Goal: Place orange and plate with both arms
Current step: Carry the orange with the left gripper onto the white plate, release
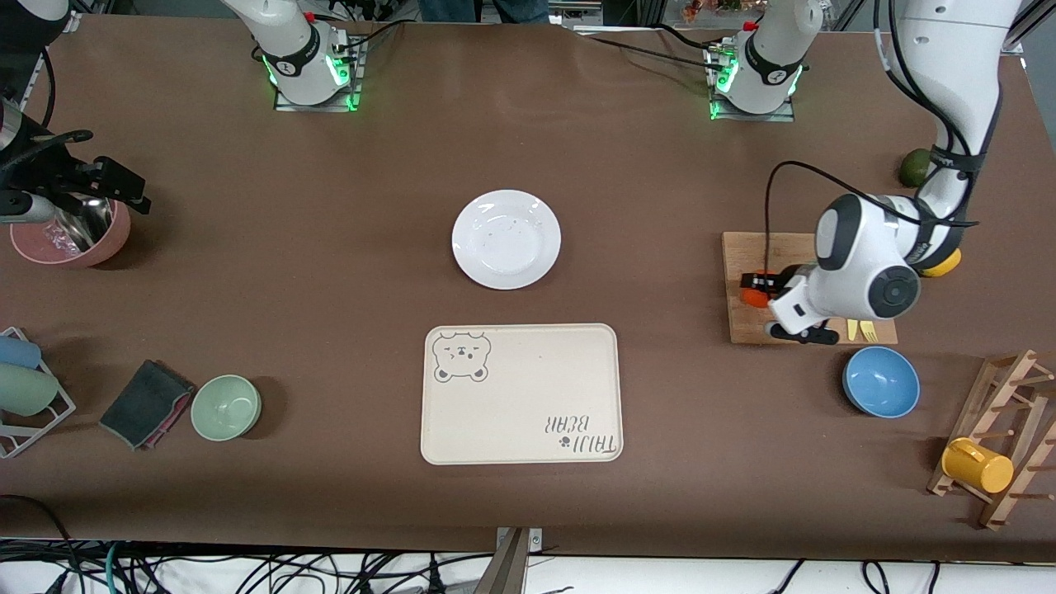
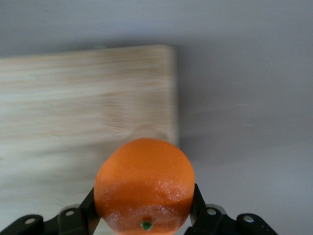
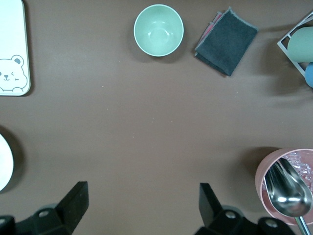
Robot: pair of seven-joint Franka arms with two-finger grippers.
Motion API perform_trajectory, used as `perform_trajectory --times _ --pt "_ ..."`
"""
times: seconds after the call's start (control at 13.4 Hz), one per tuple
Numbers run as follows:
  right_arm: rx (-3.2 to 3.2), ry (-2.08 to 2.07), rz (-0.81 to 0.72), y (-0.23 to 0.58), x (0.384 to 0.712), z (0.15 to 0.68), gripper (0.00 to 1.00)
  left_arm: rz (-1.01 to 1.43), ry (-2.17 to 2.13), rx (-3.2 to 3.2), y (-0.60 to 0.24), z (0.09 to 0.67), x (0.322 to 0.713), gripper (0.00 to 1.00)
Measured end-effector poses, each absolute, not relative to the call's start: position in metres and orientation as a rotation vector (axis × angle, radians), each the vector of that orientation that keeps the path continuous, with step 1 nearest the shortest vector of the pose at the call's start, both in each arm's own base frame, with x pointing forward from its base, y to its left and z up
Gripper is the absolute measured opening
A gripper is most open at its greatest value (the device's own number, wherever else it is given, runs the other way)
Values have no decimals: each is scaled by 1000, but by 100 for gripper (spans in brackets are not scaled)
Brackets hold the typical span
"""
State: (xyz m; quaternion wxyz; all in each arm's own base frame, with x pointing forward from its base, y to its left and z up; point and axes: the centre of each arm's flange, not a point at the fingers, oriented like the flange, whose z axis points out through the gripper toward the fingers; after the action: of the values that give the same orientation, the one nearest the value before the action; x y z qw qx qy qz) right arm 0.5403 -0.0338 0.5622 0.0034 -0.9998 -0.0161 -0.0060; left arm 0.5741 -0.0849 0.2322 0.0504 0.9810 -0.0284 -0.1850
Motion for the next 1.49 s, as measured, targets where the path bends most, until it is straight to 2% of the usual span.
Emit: perform_trajectory --times 0.52,0.9,1.49 --pt "-3134 -50 -19 -34 540 562 100 -559 217 2965 -307 276 505 72" --pt "-3133 -50 4 -34 539 561 100 -446 485 2897 -446 252 429 72" --pt "-3133 -49 18 -34 539 559 100 -444 732 2731 -519 207 413 72"
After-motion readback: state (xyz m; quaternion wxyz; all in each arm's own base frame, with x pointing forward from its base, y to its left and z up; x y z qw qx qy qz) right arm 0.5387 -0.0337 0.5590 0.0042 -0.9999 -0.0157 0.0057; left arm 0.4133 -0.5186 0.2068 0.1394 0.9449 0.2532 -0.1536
